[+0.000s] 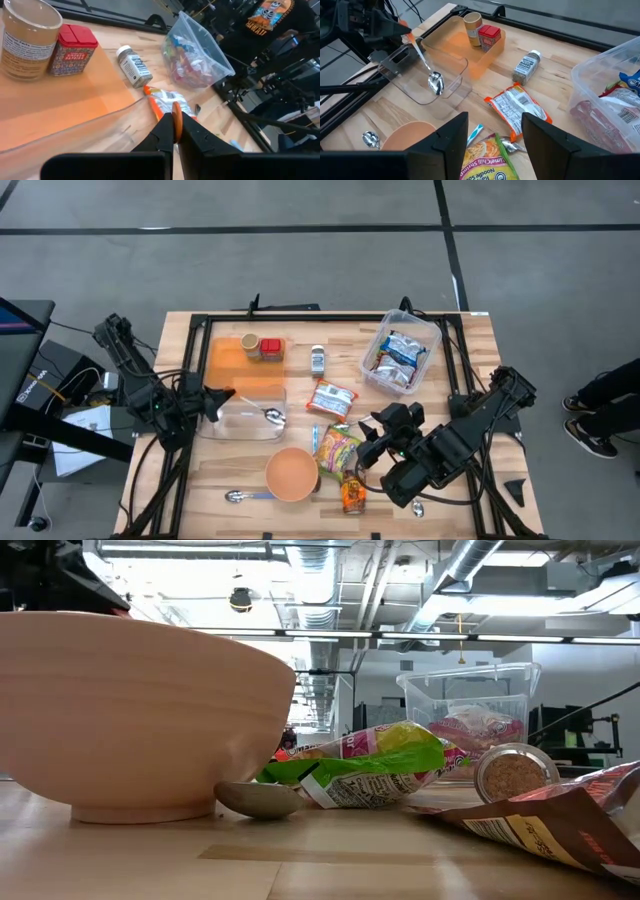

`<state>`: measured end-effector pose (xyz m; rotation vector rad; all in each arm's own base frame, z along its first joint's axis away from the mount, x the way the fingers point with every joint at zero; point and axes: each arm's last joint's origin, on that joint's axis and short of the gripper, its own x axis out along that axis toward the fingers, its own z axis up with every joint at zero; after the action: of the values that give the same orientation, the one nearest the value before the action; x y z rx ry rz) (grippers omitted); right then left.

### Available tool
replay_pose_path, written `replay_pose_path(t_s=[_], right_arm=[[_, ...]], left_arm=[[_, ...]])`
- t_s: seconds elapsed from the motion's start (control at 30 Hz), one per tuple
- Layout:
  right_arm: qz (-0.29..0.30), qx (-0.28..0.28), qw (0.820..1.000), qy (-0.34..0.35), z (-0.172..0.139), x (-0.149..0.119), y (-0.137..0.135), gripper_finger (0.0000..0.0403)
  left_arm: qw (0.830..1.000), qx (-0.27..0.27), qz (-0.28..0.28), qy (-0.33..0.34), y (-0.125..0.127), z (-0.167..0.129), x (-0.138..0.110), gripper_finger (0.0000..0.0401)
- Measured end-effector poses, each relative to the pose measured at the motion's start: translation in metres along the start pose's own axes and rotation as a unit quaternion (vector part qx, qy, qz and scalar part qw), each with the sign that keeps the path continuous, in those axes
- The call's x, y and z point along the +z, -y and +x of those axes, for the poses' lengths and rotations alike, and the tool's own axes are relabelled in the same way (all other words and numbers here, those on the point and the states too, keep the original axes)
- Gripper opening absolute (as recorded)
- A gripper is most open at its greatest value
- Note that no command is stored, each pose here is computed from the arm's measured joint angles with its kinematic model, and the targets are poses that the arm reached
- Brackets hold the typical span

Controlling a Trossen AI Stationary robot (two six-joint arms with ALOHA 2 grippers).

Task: Pick & Place Food Item
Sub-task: Put the orange spoon into the bottom transparent bin

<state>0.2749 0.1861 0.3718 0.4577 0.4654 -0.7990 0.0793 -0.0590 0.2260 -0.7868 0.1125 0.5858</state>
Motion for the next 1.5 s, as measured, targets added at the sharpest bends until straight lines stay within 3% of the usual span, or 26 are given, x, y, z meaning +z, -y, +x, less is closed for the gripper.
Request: replay_pose_path(t_s=[0.63,1.1,1.5], right_arm=[[0.002,-0.011,1.000,0.003,0.007,0.005,0.001,0.0180],[0.001,-0.014,1.000,0.005,0.009,0.007,0.001,0.0180],[0.001,-0.014,1.000,0.005,0.009,0.007,0.001,0.0180]], left_arm=[[0.998,0.037,0.023,-0.044,-0.016,-0.002,0.007,0.0001],[0.998,0.032,-0.026,-0.039,-0.034,0.011,-0.027,0.0002],[0.998,0.034,-0.024,-0.044,-0.033,0.012,-0.031,0.0035]])
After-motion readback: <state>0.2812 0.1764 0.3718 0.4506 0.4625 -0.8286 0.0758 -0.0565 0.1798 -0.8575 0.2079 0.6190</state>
